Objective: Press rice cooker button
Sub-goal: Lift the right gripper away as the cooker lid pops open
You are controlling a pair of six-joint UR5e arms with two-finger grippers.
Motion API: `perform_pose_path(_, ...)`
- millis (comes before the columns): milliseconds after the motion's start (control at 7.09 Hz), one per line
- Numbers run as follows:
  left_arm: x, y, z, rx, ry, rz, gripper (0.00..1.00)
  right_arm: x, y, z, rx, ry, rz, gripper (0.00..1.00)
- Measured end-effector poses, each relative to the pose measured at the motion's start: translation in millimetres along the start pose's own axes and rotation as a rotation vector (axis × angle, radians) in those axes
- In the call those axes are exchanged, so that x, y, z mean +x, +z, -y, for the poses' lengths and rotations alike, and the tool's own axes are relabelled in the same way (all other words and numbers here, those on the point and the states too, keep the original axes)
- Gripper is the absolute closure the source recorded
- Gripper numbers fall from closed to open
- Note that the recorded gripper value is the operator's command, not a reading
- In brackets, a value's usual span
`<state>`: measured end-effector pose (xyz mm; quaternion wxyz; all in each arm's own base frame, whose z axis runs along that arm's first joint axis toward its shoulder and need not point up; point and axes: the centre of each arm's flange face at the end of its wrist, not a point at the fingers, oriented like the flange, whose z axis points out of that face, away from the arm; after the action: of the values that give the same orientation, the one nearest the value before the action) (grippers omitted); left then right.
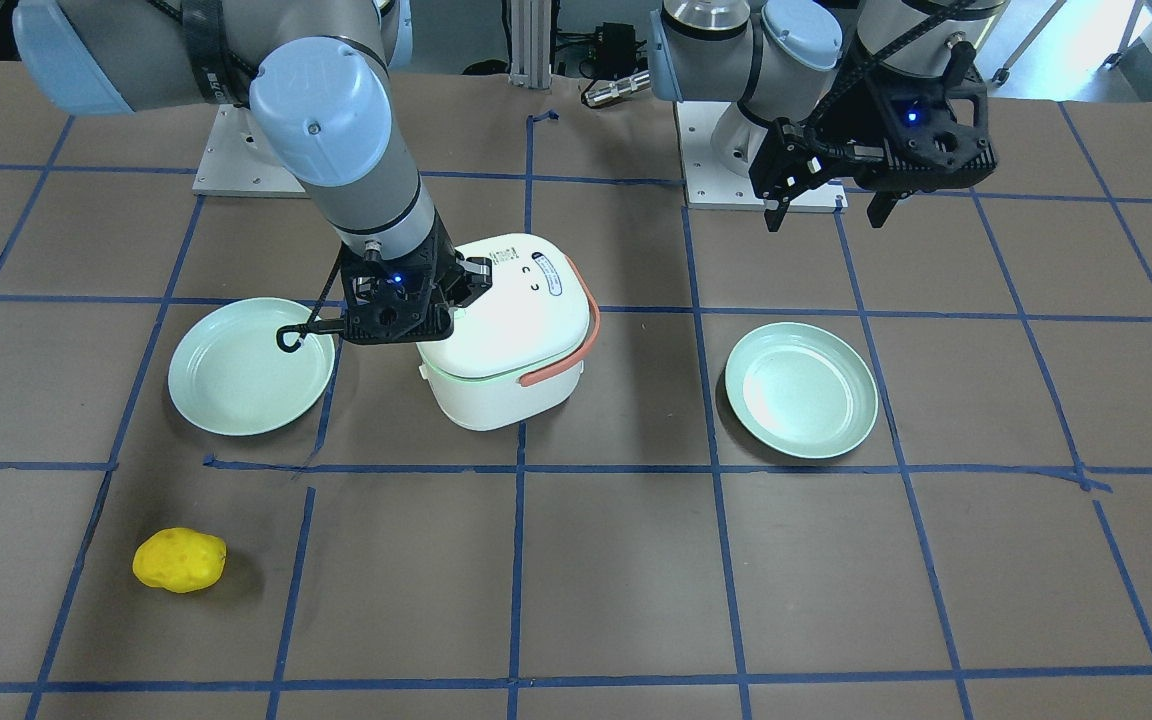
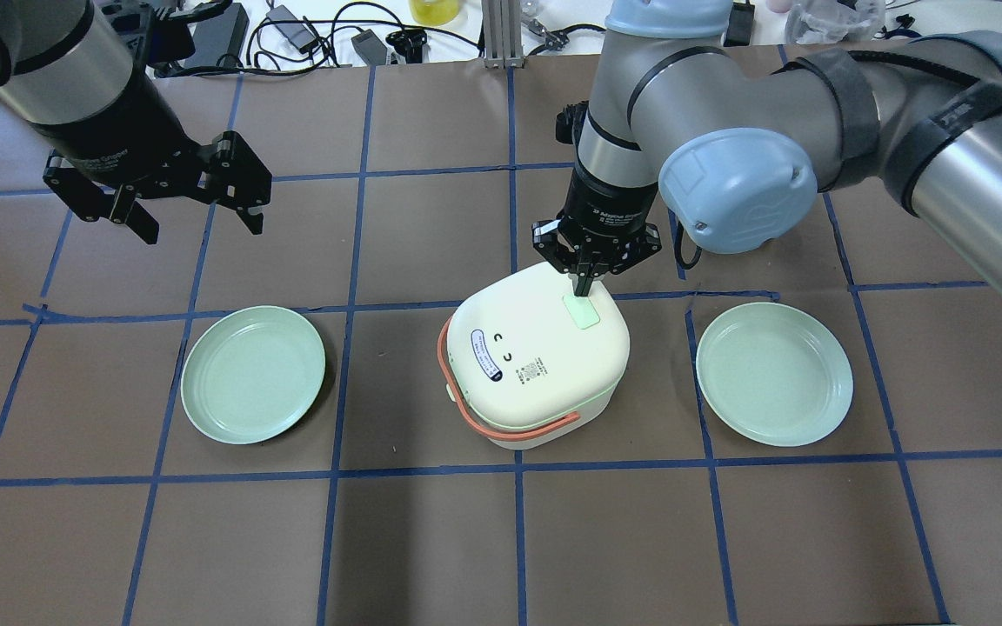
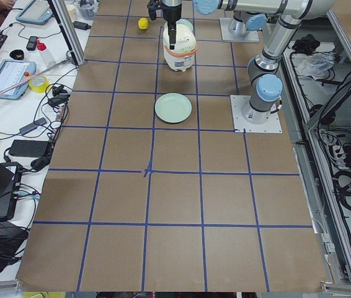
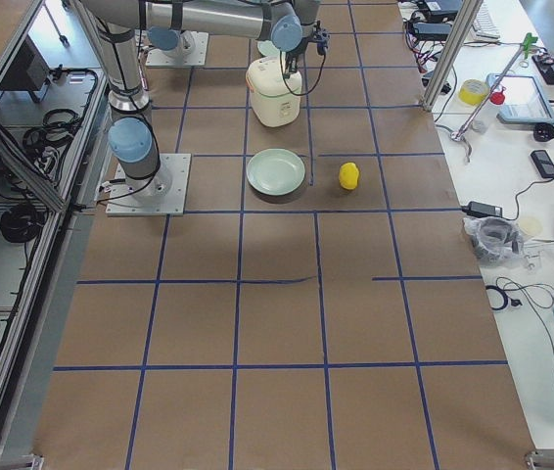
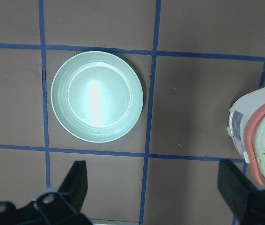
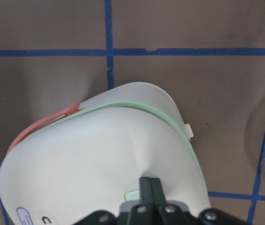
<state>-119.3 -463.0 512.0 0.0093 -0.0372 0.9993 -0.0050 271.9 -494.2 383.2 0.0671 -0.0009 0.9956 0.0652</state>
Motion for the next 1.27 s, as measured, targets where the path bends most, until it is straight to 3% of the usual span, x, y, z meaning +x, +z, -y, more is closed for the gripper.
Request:
perform_pose_path(141,0.0,0.0,0.0,0.0,0.0,0.0,0.0,-2.7,-19.5,0.1,0.028,0.011,0.004,0.0)
perform_pose_path(564,0.0,0.2,0.1,0.0,0.0,0.0,0.0,-3.4,-92.1,-5.3,0.103,0.042,0.001,0.0)
perform_pose_path(846,0.0,0.0,0.0,0.0,0.0,0.0,0.0,8.7,-114.5,-3.7,0.131,0.058,-0.076,0.0)
perform_pose_path(1269,0.0,0.0,0.0,0.0,0.0,0.0,0.0,65.2,-126.5,10.7,0.107,0.129,-0.113,0.0)
